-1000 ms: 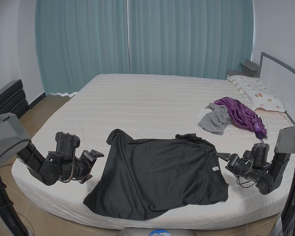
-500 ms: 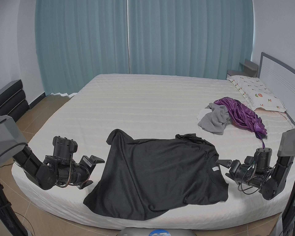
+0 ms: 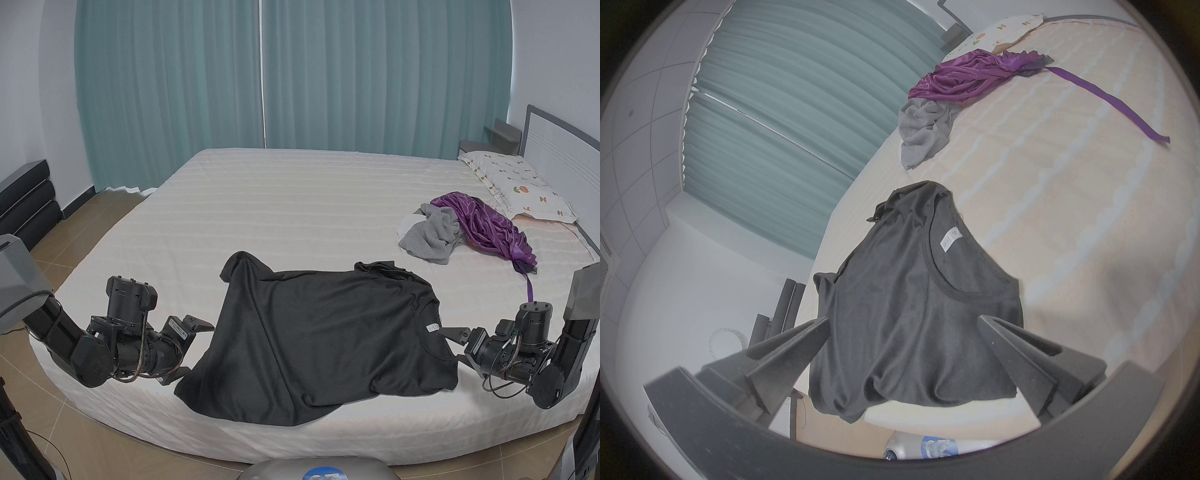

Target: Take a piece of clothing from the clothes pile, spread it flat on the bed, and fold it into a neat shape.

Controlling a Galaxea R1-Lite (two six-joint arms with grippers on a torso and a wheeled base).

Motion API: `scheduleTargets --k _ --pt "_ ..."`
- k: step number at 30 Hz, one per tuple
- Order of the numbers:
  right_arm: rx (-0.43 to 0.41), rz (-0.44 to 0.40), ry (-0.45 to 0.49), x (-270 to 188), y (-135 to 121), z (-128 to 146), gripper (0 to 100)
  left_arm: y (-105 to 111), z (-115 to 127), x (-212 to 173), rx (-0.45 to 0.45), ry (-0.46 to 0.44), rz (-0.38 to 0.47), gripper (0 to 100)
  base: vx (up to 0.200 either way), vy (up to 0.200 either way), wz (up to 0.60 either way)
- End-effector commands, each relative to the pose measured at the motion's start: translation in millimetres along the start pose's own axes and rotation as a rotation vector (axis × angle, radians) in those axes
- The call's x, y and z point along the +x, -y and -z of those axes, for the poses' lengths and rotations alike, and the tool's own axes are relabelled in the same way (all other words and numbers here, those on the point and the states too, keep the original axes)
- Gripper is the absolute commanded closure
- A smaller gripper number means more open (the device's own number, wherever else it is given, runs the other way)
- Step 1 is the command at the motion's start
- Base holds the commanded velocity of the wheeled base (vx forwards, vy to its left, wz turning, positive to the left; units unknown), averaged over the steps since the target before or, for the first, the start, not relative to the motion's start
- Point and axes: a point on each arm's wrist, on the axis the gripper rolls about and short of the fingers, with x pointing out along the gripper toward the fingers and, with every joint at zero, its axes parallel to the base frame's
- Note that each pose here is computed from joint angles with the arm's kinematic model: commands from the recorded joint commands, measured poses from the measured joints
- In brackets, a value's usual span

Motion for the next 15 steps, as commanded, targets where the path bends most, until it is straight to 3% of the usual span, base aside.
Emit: scheduleTargets --k 1,9,15 --pt "-0.003 -0.002 -0.006 0.1 -1.0 1.6 0 0.8 -0.3 -0.7 -0.002 0.001 0.004 0 0.0 0.0 0.0" --pt "-0.003 -0.002 -0.006 0.1 -1.0 1.6 0 2.4 -0.2 -2.9 -0.003 0.003 0.012 0 0.0 0.0 0.0" --pt "-0.003 -0.001 -0.007 0.4 -0.7 1.8 0 4.1 0.9 -4.9 -0.008 0.002 0.02 0 0.0 -0.2 0.0"
